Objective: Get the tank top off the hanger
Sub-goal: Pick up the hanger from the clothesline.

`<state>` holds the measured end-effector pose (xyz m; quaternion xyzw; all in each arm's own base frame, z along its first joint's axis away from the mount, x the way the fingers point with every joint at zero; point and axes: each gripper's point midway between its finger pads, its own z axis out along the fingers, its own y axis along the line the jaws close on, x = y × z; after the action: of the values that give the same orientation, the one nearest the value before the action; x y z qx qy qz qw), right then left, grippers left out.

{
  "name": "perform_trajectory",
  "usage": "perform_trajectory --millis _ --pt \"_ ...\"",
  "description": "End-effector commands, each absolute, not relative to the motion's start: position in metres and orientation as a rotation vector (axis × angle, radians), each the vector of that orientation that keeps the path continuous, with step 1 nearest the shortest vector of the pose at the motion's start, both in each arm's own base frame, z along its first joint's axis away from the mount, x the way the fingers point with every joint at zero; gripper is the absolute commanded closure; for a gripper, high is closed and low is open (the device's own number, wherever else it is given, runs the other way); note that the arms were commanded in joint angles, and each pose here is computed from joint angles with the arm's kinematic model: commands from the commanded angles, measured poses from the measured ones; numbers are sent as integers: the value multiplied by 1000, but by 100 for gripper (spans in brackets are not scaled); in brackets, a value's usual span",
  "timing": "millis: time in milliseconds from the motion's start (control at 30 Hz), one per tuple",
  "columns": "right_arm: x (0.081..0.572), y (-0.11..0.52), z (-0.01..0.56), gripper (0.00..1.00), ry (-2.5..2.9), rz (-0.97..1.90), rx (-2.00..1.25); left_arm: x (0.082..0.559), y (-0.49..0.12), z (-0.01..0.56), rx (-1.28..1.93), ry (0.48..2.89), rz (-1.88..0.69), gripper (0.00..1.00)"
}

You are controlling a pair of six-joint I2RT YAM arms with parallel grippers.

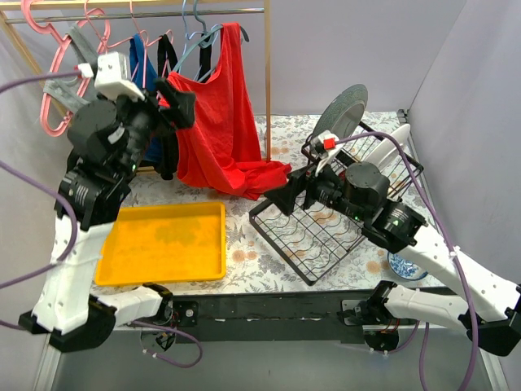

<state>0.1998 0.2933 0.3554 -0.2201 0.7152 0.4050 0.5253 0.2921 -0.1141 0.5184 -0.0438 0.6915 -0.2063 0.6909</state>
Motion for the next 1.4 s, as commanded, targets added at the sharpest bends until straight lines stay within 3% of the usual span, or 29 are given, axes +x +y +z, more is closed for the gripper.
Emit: perform_trajectory --millis 0,133,167,433,667,900,1067,1233,1367 --pt "170 300 395 1 1459 1127 -646 318 -107 541 -104 1508 -335 8" --pt "153 304 400 2 1380 1178 -750 336 -122 568 -38 1480 -346 12" --pt "146 306 400 2 1360 1194 -795 359 -132 551 -22 1541 -327 14" --pt "136 305 398 2 1316 1214 -851 371 -142 543 23 1578 -382 26" --pt "140 299 402 2 1304 1170 -835 381 -124 534 -10 1601 -270 22" --pt "142 302 401 2 1311 1168 -838 368 -121 571 37 1455 -275 18" --pt "142 302 402 2 1303 1169 -839 390 -105 547 -7 1532 -117 18" --pt "140 301 402 2 1310 1178 -833 403 -114 522 17 1607 -123 22" --pt "139 299 400 2 1311 1181 -824 400 -118 526 34 1605 -152 33"
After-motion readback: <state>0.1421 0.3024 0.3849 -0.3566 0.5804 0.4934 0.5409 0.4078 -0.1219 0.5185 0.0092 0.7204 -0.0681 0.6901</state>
